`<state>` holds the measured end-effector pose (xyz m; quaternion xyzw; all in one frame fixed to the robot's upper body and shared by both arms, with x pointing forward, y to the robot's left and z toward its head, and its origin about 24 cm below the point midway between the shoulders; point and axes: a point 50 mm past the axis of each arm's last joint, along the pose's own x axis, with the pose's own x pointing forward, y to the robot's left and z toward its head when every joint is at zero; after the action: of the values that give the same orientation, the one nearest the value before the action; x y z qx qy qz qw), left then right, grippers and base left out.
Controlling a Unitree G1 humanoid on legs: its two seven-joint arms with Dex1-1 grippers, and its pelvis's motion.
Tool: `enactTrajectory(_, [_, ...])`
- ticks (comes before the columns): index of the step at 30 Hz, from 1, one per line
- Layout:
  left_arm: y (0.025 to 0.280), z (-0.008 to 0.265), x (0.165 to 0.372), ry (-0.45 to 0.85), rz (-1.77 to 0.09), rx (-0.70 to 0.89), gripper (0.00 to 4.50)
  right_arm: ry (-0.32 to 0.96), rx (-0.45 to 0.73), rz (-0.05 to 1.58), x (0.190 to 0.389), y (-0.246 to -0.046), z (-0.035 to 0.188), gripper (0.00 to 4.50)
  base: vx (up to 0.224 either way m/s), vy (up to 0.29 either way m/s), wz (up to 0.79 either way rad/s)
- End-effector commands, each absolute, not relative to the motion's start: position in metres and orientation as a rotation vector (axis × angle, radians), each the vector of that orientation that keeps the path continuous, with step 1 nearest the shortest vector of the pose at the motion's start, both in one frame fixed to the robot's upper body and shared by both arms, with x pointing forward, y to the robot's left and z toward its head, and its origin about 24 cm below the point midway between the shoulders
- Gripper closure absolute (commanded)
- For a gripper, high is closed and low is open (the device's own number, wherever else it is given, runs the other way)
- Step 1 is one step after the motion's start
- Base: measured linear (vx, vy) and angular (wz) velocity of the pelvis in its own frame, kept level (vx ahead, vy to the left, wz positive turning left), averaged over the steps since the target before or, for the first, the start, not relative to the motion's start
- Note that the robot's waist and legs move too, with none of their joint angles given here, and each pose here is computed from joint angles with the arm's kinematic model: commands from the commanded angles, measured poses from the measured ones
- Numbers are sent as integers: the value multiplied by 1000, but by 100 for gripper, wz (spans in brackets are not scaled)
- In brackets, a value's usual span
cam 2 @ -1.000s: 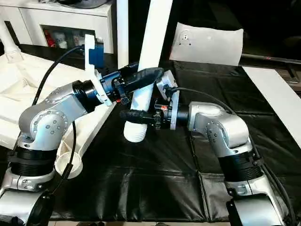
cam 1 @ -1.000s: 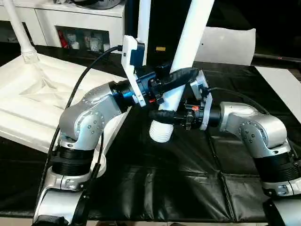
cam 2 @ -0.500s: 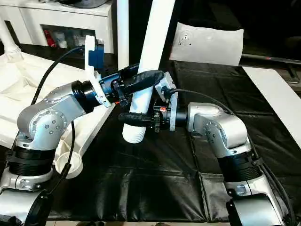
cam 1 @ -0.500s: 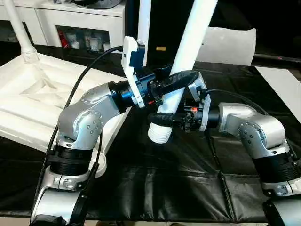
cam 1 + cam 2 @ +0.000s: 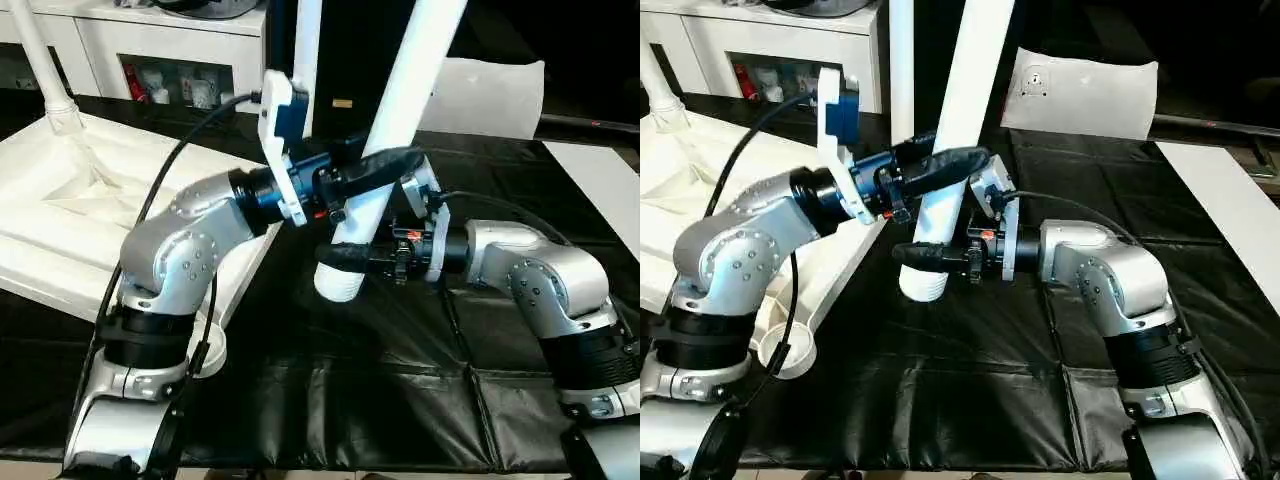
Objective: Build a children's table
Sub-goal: Pick table leg
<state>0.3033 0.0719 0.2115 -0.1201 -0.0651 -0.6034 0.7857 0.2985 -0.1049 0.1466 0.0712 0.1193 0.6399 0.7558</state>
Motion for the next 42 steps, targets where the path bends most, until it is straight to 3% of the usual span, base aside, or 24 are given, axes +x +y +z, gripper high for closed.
enactTrajectory(1, [69, 219, 301, -169, -1329, -242, 267, 230, 148, 1389, 297, -109, 152, 208, 0, 0, 0])
enactTrajectory(7, [68, 218, 301, -163, -1345, -238, 267, 222, 151, 1378, 298, -109, 151, 251, 0, 0, 0])
enactTrajectory(23, [67, 218, 300, -164, -1323, -290, 267, 209, 154, 1388, 298, -107, 151, 256, 0, 0, 0])
enactTrajectory(24, [66, 219, 298, -167, -1337, -302, 211, 210, 150, 1386, 298, -107, 151, 256, 0, 0, 0])
enactTrajectory(25, [65, 221, 294, -172, -1359, -314, 197, 211, 146, 1382, 298, -107, 150, 256, 0, 0, 0])
enactTrajectory(29, [58, 225, 285, -180, -1400, -420, 176, 207, 149, 1366, 298, -105, 147, 257, 0, 0, 0])
enactTrajectory(33, [59, 235, 287, -236, -1327, -684, 147, 167, 202, 1323, 297, -98, 145, 257, 0, 0, 0])
enactTrajectory(36, [60, 237, 287, -260, -1312, -716, 124, 154, 214, 1311, 297, -97, 145, 257, 0, 0, 0])
enactTrajectory(40, [80, 232, 296, -294, -1107, -851, 91, 67, 288, 1234, 295, -95, 148, 257, 0, 0, 0])
enactTrajectory(42, [87, 225, 299, -263, -1027, -812, 73, 44, 298, 1212, 293, -96, 150, 257, 0, 0, 0])
